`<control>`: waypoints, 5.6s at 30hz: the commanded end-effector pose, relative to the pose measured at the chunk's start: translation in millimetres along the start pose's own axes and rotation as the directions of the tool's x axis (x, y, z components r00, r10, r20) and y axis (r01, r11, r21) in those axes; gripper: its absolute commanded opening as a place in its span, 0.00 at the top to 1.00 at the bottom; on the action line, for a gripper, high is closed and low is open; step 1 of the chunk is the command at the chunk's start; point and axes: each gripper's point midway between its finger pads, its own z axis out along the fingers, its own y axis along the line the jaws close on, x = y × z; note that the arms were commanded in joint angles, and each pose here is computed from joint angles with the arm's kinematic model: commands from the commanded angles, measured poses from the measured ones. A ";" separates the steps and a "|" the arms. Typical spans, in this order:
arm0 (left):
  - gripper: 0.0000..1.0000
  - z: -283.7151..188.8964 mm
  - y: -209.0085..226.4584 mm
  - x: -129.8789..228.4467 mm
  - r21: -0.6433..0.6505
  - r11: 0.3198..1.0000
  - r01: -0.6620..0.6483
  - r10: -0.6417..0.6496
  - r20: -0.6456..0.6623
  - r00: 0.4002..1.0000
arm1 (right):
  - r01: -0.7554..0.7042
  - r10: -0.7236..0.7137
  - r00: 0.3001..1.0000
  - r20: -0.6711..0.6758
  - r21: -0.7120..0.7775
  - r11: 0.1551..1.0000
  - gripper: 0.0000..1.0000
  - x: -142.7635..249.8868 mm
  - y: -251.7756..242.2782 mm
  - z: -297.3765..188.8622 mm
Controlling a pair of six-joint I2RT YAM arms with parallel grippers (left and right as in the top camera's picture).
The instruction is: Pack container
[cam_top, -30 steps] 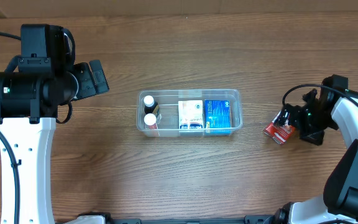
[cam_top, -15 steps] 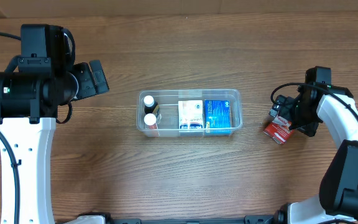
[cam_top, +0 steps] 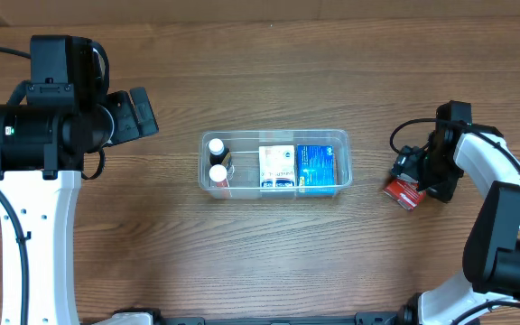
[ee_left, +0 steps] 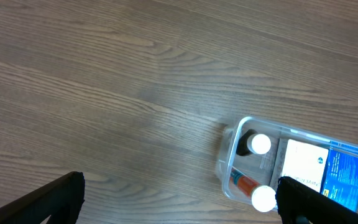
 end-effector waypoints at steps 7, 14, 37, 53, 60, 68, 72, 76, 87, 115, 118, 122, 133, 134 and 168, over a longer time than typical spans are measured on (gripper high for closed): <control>0.00 -3.0 2.3 -4.2 -0.008 1.000 -0.016 0.016 0.015 1.000 | -0.004 0.004 1.000 -0.026 0.000 1.000 0.28 12.5 -2.9 13.1; 0.00 -3.0 2.6 -3.4 -0.009 1.000 -0.017 0.017 0.011 1.000 | 0.043 -0.042 0.999 0.024 -0.018 0.999 0.33 -1.9 13.5 -35.4; 0.00 -3.0 3.1 -1.4 -0.011 1.000 -0.017 0.017 0.003 1.000 | 0.618 -0.612 0.784 0.103 -0.054 0.784 0.36 82.5 213.7 -53.9; 0.00 -3.0 3.1 -1.7 -0.011 1.000 -0.017 0.017 0.005 1.000 | 0.577 -0.480 0.711 0.514 -0.034 0.816 0.00 43.9 221.5 -217.6; 0.00 -3.0 2.2 -3.6 -0.007 1.000 -0.017 0.017 0.012 1.000 | 0.542 -0.364 0.600 0.713 -0.027 0.840 0.00 14.4 225.6 -273.7; 0.00 34.5 -15.4 -15.0 0.051 0.988 -0.148 0.149 -0.031 0.988 | 0.409 -0.219 0.686 0.694 -0.119 0.905 0.00 -59.4 149.5 -275.2; 0.00 29.4 -12.9 -10.0 0.046 0.988 -0.148 0.150 -0.041 0.988 | 0.342 -0.195 0.766 0.613 -0.130 0.931 0.00 -46.4 114.6 -263.7; 0.00 4.2 -7.1 8.2 0.049 0.987 -0.151 0.153 -0.038 0.988 | 0.337 -0.162 0.729 0.665 -0.143 0.930 0.00 -11.6 87.0 -286.3; 0.00 -24.5 18.2 123.7 0.140 0.980 -0.140 0.114 0.179 0.977 | 0.372 -0.084 0.615 0.784 -0.195 0.908 0.00 115.8 12.1 -256.1; 0.00 -24.1 30.3 157.4 0.148 0.981 -0.124 0.092 0.207 0.974 | 0.394 -0.087 0.591 0.802 -0.193 0.898 0.00 150.6 -7.4 -238.6; 0.00 -24.1 30.3 157.4 0.148 0.981 -0.124 0.092 0.207 0.974 | 0.493 -0.072 0.446 0.892 -0.178 0.852 0.00 144.7 5.9 -232.6; 0.00 -24.1 30.3 157.4 0.148 0.981 -0.124 0.092 0.207 0.974 | 0.578 0.001 0.287 0.958 -0.174 0.797 0.00 130.5 26.2 -217.3; 0.00 -24.2 30.3 157.3 0.148 0.981 -0.124 0.092 0.208 0.974 | 0.629 0.036 0.010 0.999 -0.034 0.777 0.00 97.0 47.9 -185.8; 0.00 -24.1 30.3 157.4 0.148 0.981 -0.124 0.092 0.207 0.974 | 0.635 0.007 0.052 0.999 -0.039 0.771 0.00 97.2 49.5 -168.7; 0.00 31.7 46.2 167.8 0.050 0.974 -0.221 0.183 0.403 0.897 | 0.627 0.018 0.092 0.996 -0.072 0.775 0.00 97.1 48.8 -163.2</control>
